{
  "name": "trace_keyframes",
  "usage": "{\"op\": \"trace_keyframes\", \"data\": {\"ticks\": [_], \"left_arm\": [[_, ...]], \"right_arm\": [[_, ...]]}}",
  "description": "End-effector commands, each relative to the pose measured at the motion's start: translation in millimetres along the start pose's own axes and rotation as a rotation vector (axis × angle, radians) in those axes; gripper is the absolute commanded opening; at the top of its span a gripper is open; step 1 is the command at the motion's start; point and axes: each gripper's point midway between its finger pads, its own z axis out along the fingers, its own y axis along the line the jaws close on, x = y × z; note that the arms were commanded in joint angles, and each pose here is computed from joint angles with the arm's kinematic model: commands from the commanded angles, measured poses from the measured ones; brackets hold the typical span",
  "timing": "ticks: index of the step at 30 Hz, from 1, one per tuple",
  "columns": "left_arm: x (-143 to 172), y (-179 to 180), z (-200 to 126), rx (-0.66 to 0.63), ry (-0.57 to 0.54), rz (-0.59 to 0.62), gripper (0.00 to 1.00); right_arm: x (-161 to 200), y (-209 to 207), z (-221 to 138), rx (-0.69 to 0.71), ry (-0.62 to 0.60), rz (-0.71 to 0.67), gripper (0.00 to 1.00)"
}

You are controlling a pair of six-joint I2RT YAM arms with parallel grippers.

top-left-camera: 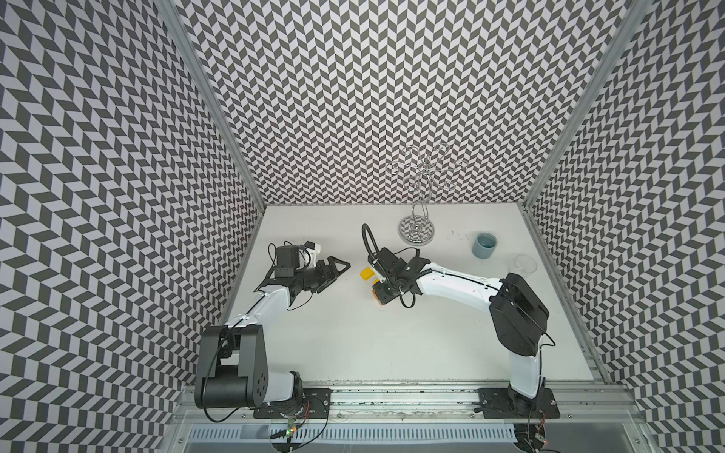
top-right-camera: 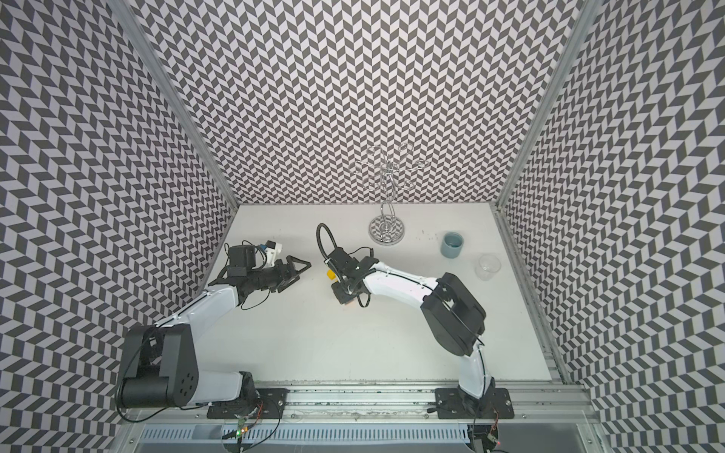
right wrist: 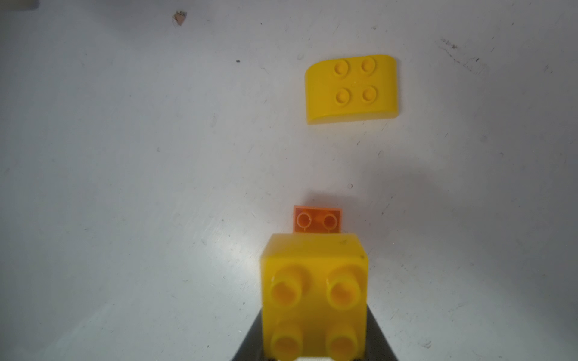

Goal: Assemble the letter s with lego
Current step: Assemble the lego brick with the lego brick.

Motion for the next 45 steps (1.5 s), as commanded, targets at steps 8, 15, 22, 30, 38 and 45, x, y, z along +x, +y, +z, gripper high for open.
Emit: {"op": "trace_keyframes", "data": {"ticks": [8, 15, 22, 30, 38, 45], "left_arm": [[-10, -7, 5, 0.036, 0.008, 0.011, 0.92], [-11, -6, 6, 0.034, 0.011, 0.008, 0.92], [-11, -7, 5, 0.035, 0.009, 0.008, 0.92], [-11, -6, 4, 0.033, 0.006, 0.008, 0.92], [-11, -6, 4, 0.031, 0.006, 0.009, 0.92], [-11, -6, 3, 0.029, 0.006, 0.011, 0.92]], "right_arm": [[-11, 6, 6, -0.019, -0.010, -0.026, 0.21], [0, 6, 9, -0.030, 0.015, -0.032, 0.21], [6, 5, 10, -0.031, 0.023, -0.033, 0.21], [11, 2, 10, -0.024, 0.035, -0.032, 0.21], [15, 0, 7, -0.015, 0.043, -0.026, 0.21], [18, 0, 7, -0.017, 0.055, -0.024, 0.20]]}}
